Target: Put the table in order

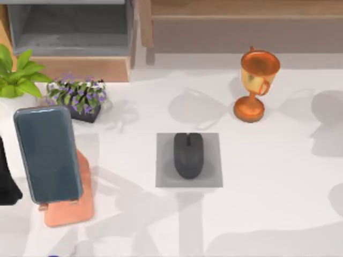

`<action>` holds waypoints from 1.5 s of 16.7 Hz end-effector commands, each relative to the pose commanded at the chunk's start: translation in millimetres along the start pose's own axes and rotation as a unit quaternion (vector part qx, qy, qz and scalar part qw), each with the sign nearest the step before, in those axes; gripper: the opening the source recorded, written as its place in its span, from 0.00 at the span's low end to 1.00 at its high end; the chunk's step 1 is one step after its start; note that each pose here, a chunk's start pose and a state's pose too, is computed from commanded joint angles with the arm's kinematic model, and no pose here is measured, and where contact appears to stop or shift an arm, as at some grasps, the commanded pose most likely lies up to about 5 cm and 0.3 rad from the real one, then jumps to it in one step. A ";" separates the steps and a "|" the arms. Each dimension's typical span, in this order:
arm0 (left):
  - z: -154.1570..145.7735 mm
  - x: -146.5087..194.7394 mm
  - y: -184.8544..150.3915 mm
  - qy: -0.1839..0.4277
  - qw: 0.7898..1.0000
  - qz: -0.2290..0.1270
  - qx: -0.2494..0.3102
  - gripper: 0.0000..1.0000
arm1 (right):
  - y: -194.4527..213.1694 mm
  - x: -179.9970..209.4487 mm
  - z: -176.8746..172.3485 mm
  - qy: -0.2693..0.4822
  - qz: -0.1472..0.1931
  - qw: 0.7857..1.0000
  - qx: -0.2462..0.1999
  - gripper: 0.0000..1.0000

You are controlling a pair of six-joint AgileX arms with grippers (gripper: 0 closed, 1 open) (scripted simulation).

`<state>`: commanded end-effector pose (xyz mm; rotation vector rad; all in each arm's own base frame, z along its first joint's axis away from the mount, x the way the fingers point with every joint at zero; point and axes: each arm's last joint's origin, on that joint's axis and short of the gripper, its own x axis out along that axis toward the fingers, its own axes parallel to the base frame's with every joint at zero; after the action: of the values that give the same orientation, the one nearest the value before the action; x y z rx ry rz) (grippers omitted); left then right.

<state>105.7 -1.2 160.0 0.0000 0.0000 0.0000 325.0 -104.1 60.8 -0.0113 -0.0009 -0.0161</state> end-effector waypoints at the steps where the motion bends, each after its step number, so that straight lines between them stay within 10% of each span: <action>1: 0.0 0.0 0.0 0.000 1.000 0.000 0.000 1.00 | 0.0 0.0 0.0 0.000 0.000 1.000 0.000 0.85; 12: 0.0 0.0 0.0 0.000 1.000 0.000 0.000 1.00 | 0.0 0.0 0.0 0.000 0.000 1.000 0.000 0.02; 25: 0.0 0.0 0.0 0.000 1.000 0.000 0.000 1.00 | -0.6 -0.3 8.0 0.000 -0.001 1.000 0.001 0.00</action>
<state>105.7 -1.2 160.0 0.0000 0.0000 0.0000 324.7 -104.6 68.8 -0.0099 -0.0009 -0.0179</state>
